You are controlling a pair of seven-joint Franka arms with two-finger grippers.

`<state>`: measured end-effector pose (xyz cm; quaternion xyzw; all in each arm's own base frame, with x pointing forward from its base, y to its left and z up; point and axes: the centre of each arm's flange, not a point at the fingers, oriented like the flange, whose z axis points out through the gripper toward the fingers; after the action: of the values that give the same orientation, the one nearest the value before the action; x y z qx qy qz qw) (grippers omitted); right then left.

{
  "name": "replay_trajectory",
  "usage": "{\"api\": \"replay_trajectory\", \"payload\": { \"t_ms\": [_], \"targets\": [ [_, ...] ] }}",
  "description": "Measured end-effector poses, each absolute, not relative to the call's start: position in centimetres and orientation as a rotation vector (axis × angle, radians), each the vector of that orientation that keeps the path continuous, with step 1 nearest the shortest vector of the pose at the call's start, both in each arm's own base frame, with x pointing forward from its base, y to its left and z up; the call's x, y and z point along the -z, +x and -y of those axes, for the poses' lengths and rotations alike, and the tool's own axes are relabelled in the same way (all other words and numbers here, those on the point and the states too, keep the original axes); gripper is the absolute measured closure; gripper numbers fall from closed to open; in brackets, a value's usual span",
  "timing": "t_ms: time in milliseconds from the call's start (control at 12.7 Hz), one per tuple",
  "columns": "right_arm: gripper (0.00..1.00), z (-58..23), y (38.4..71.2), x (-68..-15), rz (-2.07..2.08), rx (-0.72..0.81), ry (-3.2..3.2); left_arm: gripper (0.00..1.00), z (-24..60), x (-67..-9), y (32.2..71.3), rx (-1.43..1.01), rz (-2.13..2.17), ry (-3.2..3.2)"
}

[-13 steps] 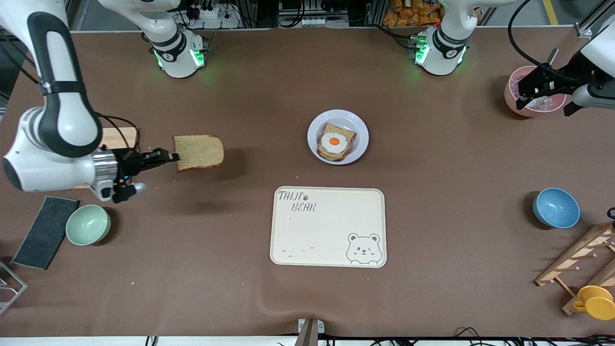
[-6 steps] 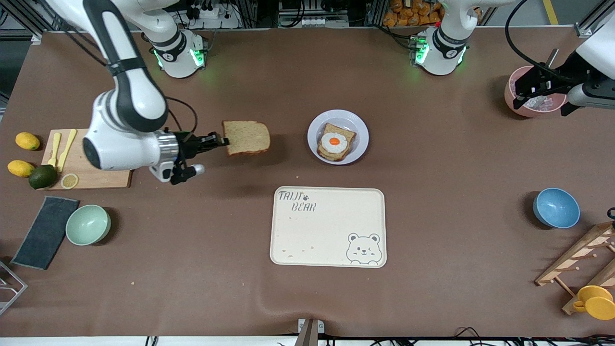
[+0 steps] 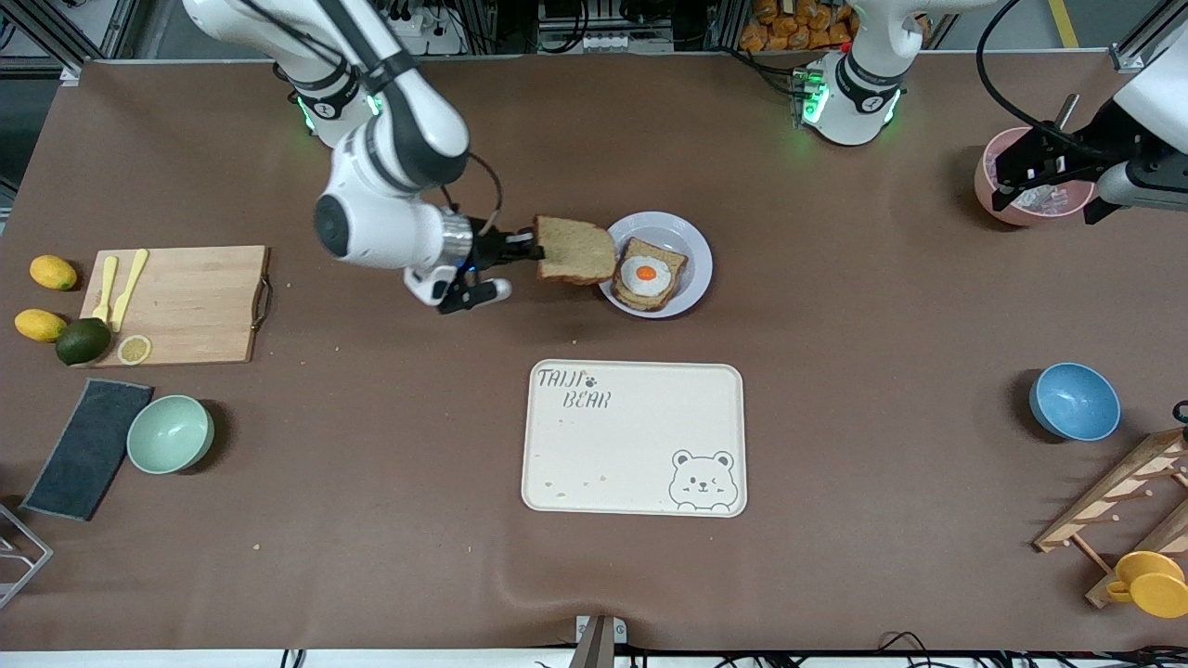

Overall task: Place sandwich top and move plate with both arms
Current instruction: 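Carry the bread slice with the right gripper to the white plate, then lower the bread onto the egg toast and open the right gripper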

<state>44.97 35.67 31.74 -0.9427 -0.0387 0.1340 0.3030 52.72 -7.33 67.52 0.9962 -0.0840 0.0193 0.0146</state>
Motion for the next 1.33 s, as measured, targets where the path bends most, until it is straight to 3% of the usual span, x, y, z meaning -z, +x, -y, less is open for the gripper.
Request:
{"api": "replay_trajectory", "payload": {
  "t_ms": [392,1177,1334],
  "targets": [
    [0.96,-41.1,40.4,-28.5,0.010,-0.258,-2.502,0.00,7.3,-67.5,52.7,-0.059,0.260,3.101],
    [0.96,-44.6,40.8,-23.9,-0.113,-0.173,-2.512,0.00,7.4,-67.1,52.7,-0.046,0.264,3.101],
    [0.79,-44.6,41.1,-24.1,-0.125,-0.167,-2.505,0.00,7.4,-67.1,52.7,-0.046,0.264,3.101]
  ]
}}
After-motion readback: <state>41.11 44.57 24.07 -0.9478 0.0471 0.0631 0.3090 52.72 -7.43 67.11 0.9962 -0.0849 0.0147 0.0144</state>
